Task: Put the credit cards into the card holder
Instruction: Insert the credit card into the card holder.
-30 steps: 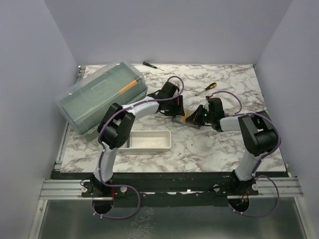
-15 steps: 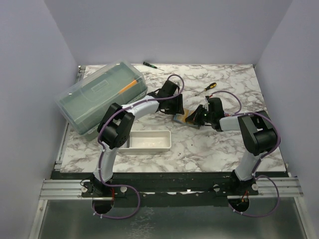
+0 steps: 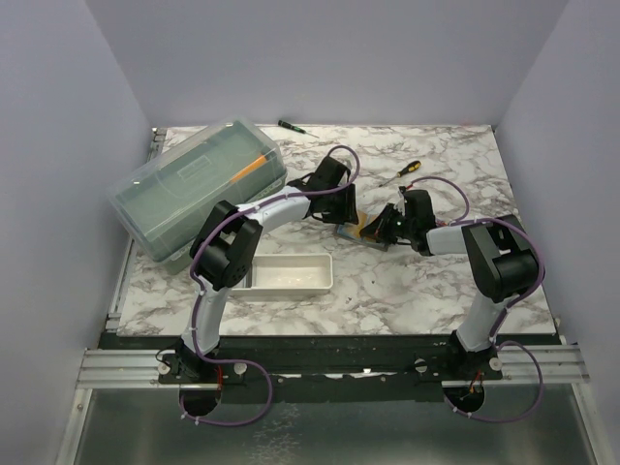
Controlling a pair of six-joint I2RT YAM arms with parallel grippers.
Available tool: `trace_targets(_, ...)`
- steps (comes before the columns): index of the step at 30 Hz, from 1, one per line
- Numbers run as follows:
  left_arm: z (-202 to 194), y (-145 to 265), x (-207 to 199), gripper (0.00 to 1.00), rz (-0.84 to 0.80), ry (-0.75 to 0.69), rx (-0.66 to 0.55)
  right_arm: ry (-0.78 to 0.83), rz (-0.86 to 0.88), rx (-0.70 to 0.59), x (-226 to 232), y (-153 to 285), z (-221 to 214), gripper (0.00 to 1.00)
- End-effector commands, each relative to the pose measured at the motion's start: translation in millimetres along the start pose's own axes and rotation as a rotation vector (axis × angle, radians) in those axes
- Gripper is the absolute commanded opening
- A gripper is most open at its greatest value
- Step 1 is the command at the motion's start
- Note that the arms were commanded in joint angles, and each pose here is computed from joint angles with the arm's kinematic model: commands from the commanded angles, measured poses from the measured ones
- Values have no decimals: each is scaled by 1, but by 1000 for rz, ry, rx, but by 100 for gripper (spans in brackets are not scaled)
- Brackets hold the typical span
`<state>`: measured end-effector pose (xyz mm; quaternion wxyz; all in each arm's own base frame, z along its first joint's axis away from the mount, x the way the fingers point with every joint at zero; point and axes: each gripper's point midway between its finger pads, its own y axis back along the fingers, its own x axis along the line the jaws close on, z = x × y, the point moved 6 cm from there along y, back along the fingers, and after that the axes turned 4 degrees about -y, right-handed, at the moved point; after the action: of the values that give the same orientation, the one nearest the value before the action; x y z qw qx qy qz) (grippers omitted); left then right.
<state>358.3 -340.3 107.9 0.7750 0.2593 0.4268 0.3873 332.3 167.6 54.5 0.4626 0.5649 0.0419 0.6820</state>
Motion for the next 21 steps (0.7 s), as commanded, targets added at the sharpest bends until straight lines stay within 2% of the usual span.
trace_targets(1, 9, 9, -21, 47, -74, -14, -15, -19, -94, 59, -23, -4, -17, 0)
trace_targets(4, 12, 14, -28, 46, -106, -8, -20, -17, -95, 56, -20, -3, -15, 4)
trace_targets(10, 13, 13, -34, 47, -144, 4, -9, -17, -141, 35, -10, 12, -7, 19)
trace_targets(16, 9, 7, -41, 47, -164, 2, 7, -3, -235, -35, -1, 36, 7, 35)
trace_targets(21, 7, 2, -55, 48, -198, -13, 21, 10, -306, -98, -2, 65, 21, 43)
